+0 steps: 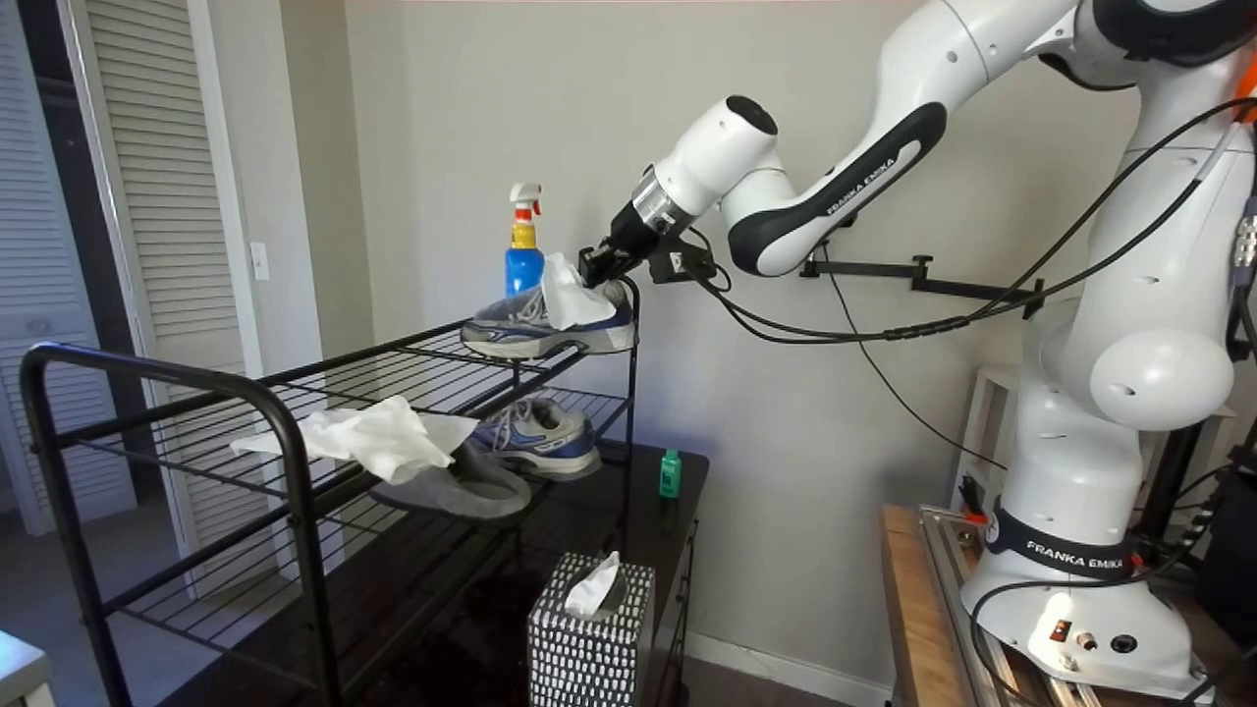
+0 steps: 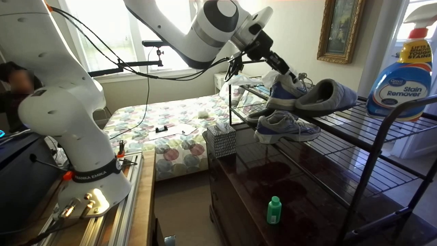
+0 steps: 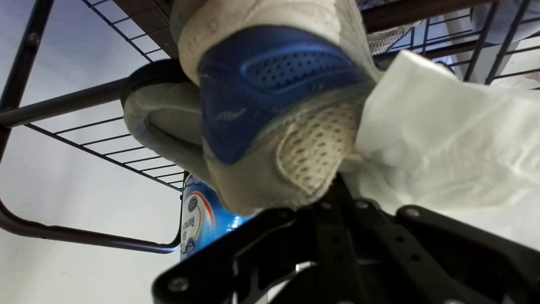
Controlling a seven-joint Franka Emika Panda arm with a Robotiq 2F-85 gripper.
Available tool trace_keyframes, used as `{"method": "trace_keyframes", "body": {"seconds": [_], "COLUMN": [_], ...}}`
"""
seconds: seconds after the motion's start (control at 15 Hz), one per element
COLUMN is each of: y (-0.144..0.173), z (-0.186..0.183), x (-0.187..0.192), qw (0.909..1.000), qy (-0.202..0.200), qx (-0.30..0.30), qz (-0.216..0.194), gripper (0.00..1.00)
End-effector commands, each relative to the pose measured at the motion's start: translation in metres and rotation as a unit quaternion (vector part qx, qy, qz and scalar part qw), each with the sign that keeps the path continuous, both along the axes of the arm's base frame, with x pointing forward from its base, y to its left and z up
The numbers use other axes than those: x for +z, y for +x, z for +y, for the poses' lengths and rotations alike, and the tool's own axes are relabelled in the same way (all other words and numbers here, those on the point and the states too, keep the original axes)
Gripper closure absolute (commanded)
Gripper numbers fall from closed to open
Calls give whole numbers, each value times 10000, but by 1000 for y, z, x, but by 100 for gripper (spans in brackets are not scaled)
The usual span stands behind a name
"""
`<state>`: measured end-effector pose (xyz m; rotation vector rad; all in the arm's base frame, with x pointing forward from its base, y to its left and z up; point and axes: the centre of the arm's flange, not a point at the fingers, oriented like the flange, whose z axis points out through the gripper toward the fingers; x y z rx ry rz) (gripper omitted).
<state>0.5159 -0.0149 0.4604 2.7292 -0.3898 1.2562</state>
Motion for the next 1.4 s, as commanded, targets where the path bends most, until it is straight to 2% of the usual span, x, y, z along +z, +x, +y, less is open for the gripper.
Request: {"method": "trace_keyframes", "body": {"seconds": [0.0,0.27,0.47,0.67,1.0,1.33], "y": [-15,-19,-13,1,18,33], "z": [-4,-9,-9,-9,0,6], "x": [56,79,76,65,37,3], "qw": [9993,9965,9932,9913,9808,9717], "qy": [-29,136,54,-41,44,53], "qx": [-55,-20,-16,-35,210,314], "qz": [363,826,1165,1313,1937,2339], "gripper": [100,100,100,100,100,100]}}
